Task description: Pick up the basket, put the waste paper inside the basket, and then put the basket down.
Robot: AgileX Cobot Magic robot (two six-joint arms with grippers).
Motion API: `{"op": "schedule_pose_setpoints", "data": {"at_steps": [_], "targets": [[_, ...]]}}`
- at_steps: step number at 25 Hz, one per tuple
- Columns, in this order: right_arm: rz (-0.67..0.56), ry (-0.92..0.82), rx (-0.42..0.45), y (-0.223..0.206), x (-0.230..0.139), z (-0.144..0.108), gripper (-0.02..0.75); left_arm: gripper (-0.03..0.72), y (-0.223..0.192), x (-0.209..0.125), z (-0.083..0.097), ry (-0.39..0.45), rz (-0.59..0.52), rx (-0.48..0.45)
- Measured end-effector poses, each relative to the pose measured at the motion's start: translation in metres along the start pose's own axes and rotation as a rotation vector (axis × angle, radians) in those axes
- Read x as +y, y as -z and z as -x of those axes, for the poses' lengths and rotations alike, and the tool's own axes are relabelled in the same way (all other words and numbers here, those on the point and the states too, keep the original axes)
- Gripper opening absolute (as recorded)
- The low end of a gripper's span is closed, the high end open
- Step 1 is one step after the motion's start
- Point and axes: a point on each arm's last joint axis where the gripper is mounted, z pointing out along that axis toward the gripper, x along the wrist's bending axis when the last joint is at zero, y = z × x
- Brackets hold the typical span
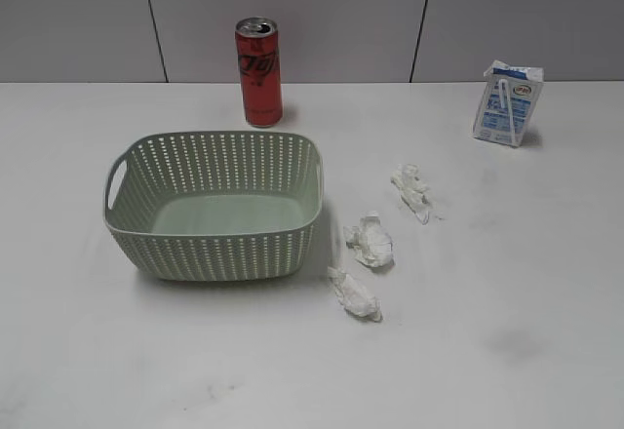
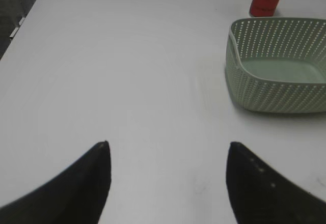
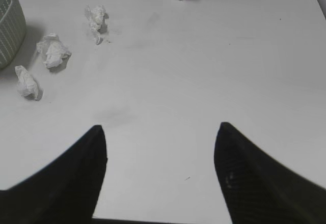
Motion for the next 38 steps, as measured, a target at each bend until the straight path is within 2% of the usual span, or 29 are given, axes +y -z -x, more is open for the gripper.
{"op": "schedule_pose_setpoints", "data": {"at_steps": [15, 20, 23, 25, 30, 34, 38], "targets": [[0.0, 0.0, 0.0, 0.0, 0.0, 0.0, 0.498, 0.538, 0.0, 0.001, 0.0, 0.001, 0.008, -0.001], [0.0, 0.0, 0.0, 0.0, 0.0, 0.0, 0.498, 0.538, 0.006, 0.031, 0.002, 0.033, 0.163, -0.036], [0.0, 0.0, 0.0, 0.0, 0.0, 0.0, 0.498, 0.538, -0.009, 0.056, 0.001, 0.06, 0.168, -0.049], [0.0, 0.0, 0.0, 0.0, 0.0, 0.0, 0.498, 0.538, -0.027, 0.073, -0.001, 0.067, 0.132, -0.056], [0.0, -0.002, 0.0, 0.0, 0.0, 0.0, 0.498, 0.538, -0.077, 0.116, -0.001, 0.014, 0.013, -0.109], [0.0, -0.001, 0.0, 0.0, 0.0, 0.0, 0.498, 0.538, -0.13, 0.141, -0.002, 0.026, -0.168, -0.15], [0.0, -0.001, 0.0, 0.0, 0.0, 0.0, 0.498, 0.538, -0.186, 0.151, 0.005, 0.03, -0.362, -0.207]]}}
